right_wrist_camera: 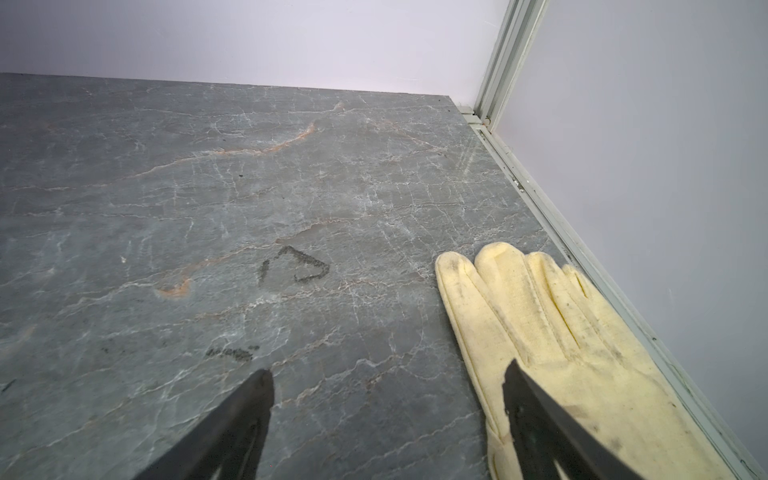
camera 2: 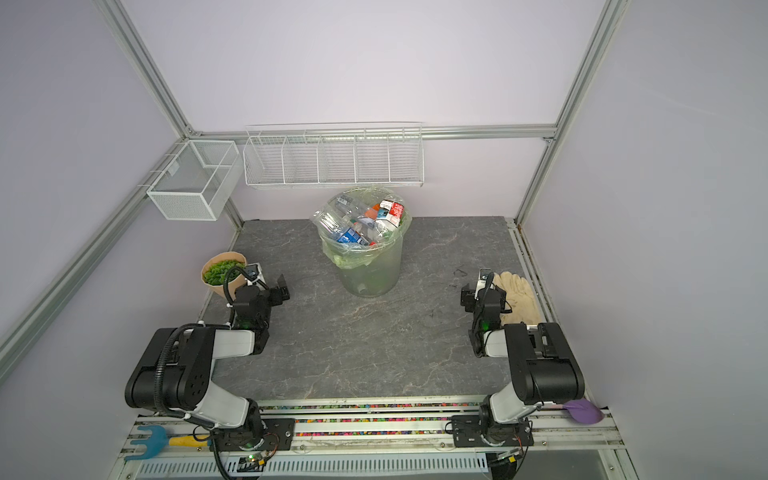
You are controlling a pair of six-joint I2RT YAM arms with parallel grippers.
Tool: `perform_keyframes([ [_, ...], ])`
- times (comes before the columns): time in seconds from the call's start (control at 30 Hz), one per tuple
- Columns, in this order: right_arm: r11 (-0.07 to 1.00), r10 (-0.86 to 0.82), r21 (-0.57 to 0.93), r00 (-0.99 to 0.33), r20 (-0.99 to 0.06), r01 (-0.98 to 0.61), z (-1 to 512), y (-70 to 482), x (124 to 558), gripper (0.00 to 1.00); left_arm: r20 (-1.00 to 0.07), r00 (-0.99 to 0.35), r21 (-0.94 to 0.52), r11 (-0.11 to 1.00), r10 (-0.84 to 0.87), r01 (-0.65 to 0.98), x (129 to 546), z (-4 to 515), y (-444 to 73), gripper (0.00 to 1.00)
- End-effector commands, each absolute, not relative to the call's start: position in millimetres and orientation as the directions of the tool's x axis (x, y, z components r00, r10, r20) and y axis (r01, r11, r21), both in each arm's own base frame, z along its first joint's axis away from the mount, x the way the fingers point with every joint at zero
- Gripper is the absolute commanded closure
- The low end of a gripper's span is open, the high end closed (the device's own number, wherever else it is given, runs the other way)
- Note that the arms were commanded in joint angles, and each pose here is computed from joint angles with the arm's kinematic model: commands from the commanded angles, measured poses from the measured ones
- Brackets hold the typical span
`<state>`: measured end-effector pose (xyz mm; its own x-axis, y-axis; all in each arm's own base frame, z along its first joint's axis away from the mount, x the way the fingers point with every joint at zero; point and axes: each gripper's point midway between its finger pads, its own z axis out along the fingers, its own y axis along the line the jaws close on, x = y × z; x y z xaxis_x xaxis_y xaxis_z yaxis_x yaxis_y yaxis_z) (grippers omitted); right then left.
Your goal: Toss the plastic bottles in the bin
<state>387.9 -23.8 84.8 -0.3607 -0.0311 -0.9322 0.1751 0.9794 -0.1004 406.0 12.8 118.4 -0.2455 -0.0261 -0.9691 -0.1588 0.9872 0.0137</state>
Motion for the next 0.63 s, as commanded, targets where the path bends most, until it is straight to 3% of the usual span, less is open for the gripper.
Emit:
perform_keyframes([
  [0.0, 0.981, -0.024, -0.085, -0.326, -0.945, 0.172, 95.9, -22.8, 391.0, 0.11, -0.968, -0.25, 0.008, 0.988, -0.031, -0.156, 404.7, 116.2, 12.9, 0.01],
  [0.6, 0.982, -0.023, -0.083, -0.326, -0.945, 0.172, 95.8, -23.2, 390.7, 0.11, -0.967, -0.252, 0.007, 0.988, -0.032, -0.152, 405.5, 116.0, 12.9, 0.01],
])
